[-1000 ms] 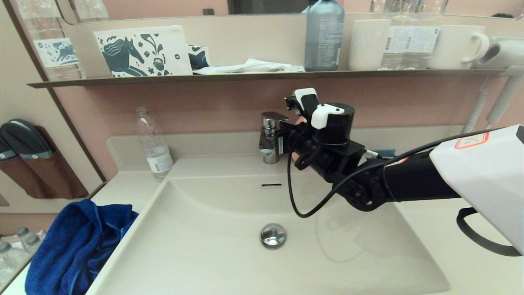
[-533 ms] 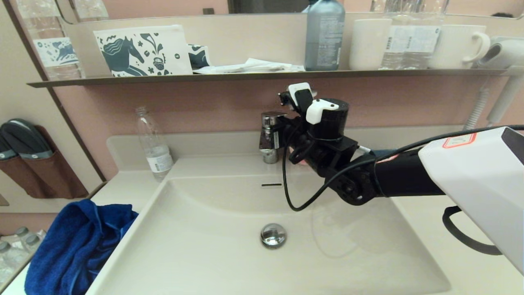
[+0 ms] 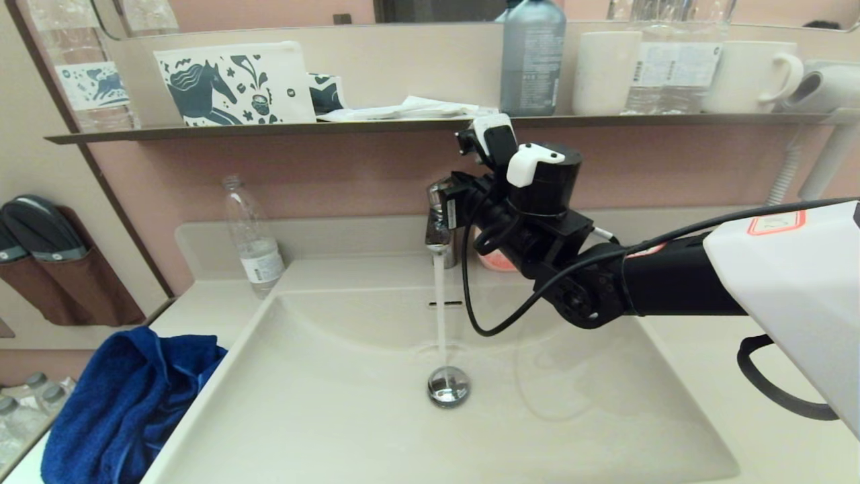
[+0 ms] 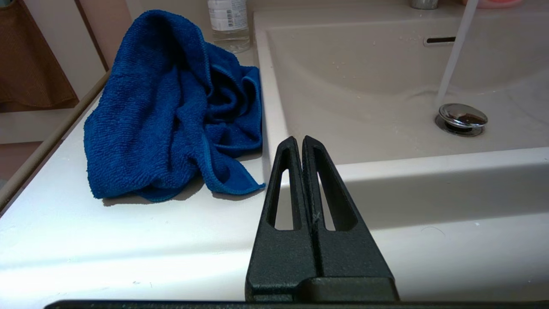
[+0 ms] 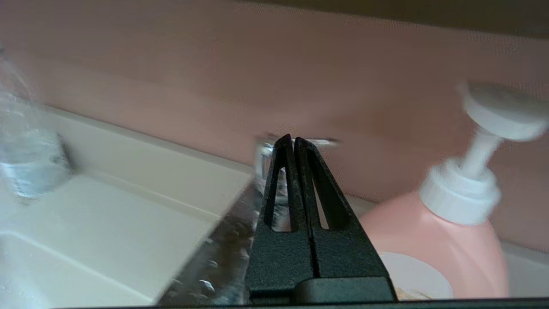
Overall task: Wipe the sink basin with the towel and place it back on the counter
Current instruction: Turn on the faucet, then turn off the faucet
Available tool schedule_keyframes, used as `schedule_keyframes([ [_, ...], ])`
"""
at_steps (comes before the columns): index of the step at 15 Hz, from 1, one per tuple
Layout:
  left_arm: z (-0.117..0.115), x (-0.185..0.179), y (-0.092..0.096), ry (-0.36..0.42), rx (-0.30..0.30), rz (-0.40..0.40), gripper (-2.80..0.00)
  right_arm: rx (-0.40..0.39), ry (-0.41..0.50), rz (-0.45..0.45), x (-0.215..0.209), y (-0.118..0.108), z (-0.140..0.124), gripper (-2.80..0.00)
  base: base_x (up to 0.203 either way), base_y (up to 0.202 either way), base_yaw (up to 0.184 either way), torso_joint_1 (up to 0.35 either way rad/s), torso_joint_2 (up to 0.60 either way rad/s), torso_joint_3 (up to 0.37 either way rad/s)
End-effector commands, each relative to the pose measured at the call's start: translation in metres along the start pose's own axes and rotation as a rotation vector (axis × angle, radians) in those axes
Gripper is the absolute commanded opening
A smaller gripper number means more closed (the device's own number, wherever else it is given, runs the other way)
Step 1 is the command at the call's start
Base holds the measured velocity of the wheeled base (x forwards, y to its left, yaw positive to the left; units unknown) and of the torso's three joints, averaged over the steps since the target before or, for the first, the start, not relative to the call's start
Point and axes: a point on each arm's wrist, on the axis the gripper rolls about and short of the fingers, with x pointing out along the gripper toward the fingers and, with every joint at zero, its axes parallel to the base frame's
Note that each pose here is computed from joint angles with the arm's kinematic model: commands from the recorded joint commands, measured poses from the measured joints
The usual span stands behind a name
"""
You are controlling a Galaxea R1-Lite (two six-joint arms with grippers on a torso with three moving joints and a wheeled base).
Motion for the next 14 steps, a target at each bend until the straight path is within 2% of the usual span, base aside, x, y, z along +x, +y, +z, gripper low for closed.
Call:
schedule_keyframes([
  [1, 0.0, 0.0, 0.0, -0.001, 0.0, 0.0, -2.8, -0.018, 0.009, -0.009, -0.007, 0.003, 0.003, -2.8, 0.0, 0.0, 0.0, 0.0, 0.0, 0.0],
  [3, 0.0, 0.0, 0.0, -0.001, 0.0, 0.0, -2.8, -0.023, 0.023, 0.009, -0.016, 0.009, 0.005, -2.8, 0.0, 0.0, 0.0, 0.0, 0.0, 0.0],
  [7, 0.0, 0.0, 0.0, -0.001, 0.0, 0.0, -2.8, -0.047, -0.007, 0.034, -0.024, 0.02, 0.021, -2.8, 0.0, 0.0, 0.0, 0.0, 0.0, 0.0],
  [11, 0.0, 0.0, 0.0, -0.001, 0.0, 0.0, -2.8, -0.038, -0.062, 0.015, -0.018, 0.016, 0.035, -2.8, 0.0, 0.0, 0.0, 0.0, 0.0, 0.0],
  [14, 0.0, 0.0, 0.0, -0.001, 0.0, 0.0, -2.8, -0.048, -0.076, -0.019, -0.005, 0.003, 0.034, -2.8, 0.0, 0.0, 0.0, 0.0, 0.0, 0.0],
])
